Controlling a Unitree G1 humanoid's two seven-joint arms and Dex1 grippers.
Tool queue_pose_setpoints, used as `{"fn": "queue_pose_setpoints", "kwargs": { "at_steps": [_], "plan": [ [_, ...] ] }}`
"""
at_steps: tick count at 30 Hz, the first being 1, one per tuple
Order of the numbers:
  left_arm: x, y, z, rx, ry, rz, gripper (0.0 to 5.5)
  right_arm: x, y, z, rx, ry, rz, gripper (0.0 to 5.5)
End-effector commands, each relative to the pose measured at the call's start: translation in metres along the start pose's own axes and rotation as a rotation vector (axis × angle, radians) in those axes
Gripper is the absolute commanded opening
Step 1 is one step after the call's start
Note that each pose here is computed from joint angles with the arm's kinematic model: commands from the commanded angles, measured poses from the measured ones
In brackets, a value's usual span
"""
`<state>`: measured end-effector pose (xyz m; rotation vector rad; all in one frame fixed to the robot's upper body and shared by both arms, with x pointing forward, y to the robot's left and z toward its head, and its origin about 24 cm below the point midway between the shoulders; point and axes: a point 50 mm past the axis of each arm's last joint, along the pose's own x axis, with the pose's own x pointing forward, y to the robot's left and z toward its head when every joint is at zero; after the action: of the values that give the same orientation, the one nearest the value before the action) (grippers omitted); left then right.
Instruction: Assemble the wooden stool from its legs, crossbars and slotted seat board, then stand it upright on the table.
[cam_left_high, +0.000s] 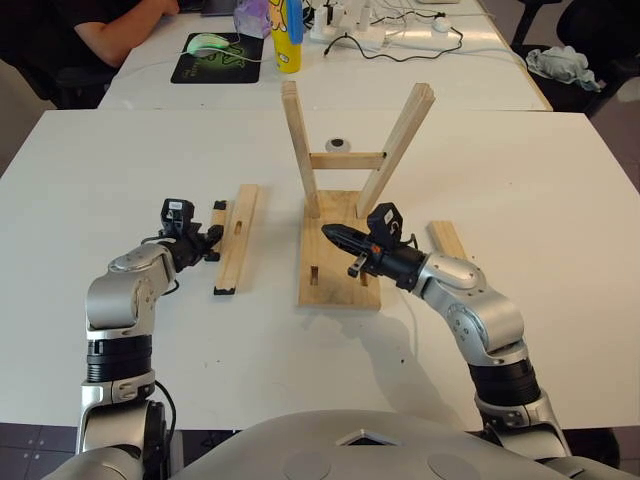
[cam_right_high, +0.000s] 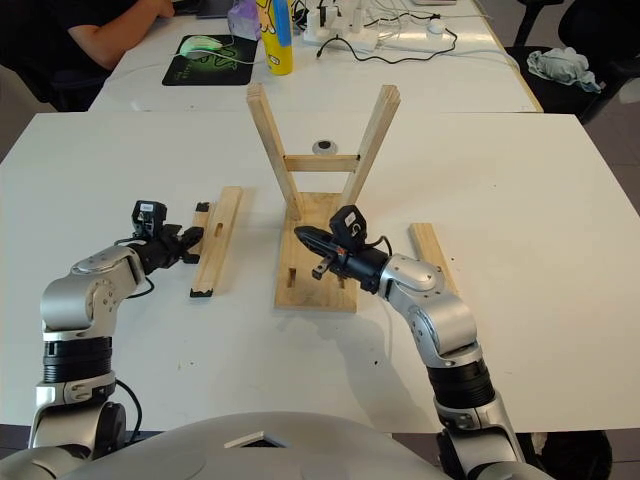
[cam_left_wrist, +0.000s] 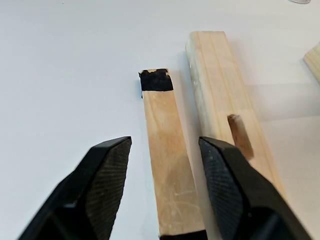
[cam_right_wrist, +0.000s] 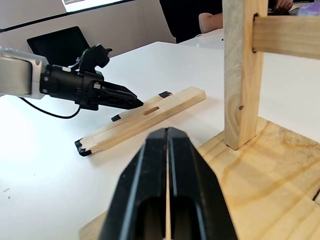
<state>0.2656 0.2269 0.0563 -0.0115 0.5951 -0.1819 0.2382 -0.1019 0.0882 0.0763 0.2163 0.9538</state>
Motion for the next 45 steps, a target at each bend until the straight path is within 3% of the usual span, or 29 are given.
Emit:
{"fn": "queue_pose_setpoints", "kwargs": {
  "at_steps": [1,6,16,21,27,33,37,42,45],
  "plan": [
    [-0.001,-0.002,-0.013,0.036,0.059,-0.004,2.51,0.003,-0.001,-0.001,-0.006,0.015,-0.009,0.0],
    [-0.001,0.004,-0.017,0.022,0.075,0.029,2.51,0.003,0.002,-0.003,-0.011,0.025,-0.011,0.0],
    [0.0,0.006,-0.023,0.034,0.087,0.023,1.32,0.005,-0.003,0.013,-0.013,-0.033,-0.032,0.0],
    [0.0,0.011,-0.003,0.124,-0.069,0.062,1.32,0.005,-0.013,0.017,0.016,-0.056,-0.112,0.0],
    [-0.025,0.017,0.042,0.216,-0.45,0.133,1.32,0.004,-0.006,0.016,0.202,-0.117,-0.036,0.77],
    [-0.065,-0.01,0.048,0.336,-0.75,0.011,1.32,0.0,0.004,0.031,0.486,-0.292,0.078,1.68],
    [-0.071,-0.048,0.037,0.49,-0.752,-0.157,1.32,-0.003,0.006,0.044,0.622,-0.393,0.146,2.33],
    [-0.073,-0.071,0.033,0.547,-0.751,-0.279,1.32,-0.006,0.003,0.055,0.665,-0.43,0.169,3.14],
    [-0.07,-0.08,0.034,0.549,-0.771,-0.304,1.32,-0.004,0.001,0.058,0.648,-0.425,0.15,3.16]
  ]
}}
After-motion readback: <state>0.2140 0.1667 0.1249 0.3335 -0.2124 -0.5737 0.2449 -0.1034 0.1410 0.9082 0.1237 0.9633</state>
